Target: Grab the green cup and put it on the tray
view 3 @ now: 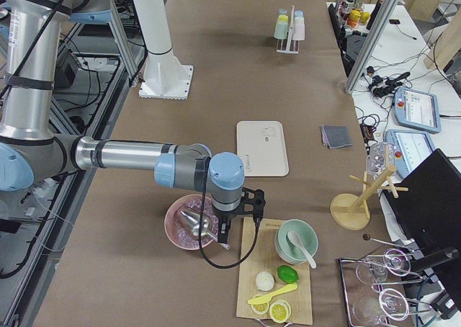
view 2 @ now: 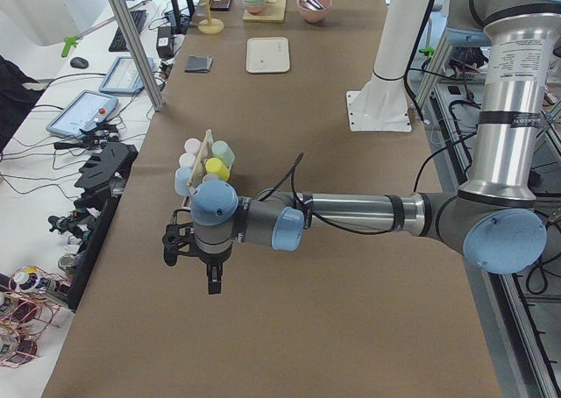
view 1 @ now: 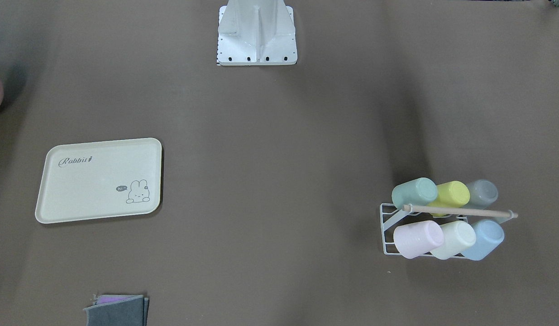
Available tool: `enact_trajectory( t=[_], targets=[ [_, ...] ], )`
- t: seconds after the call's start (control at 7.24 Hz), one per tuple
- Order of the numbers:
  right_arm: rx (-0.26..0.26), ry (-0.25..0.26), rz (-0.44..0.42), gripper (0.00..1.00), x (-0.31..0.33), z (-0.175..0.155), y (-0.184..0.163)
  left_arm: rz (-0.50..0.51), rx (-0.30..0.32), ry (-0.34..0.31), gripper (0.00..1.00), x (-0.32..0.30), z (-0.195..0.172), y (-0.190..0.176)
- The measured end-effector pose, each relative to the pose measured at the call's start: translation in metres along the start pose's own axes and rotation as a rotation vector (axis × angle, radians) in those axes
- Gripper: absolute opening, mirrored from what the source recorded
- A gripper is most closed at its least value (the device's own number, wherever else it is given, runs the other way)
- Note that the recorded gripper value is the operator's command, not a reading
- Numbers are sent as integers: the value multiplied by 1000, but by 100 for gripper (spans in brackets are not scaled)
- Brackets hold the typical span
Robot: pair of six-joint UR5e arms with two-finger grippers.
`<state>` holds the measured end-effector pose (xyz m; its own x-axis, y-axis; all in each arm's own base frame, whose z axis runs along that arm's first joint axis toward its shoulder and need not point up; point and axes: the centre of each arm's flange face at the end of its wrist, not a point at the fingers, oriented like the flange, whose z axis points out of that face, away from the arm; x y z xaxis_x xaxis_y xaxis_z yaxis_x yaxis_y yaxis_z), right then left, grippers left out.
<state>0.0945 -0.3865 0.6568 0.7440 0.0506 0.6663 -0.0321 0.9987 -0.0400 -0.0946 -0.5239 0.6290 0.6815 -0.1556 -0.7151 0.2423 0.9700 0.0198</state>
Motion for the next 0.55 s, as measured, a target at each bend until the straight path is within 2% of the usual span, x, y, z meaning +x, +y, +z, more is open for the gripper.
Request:
enact_trajectory(
  t=[0.55],
  targets=[
    [14, 14, -10, 100, -3, -5, -3, -6, -9, -2, 99, -3, 4, 0]
  ],
)
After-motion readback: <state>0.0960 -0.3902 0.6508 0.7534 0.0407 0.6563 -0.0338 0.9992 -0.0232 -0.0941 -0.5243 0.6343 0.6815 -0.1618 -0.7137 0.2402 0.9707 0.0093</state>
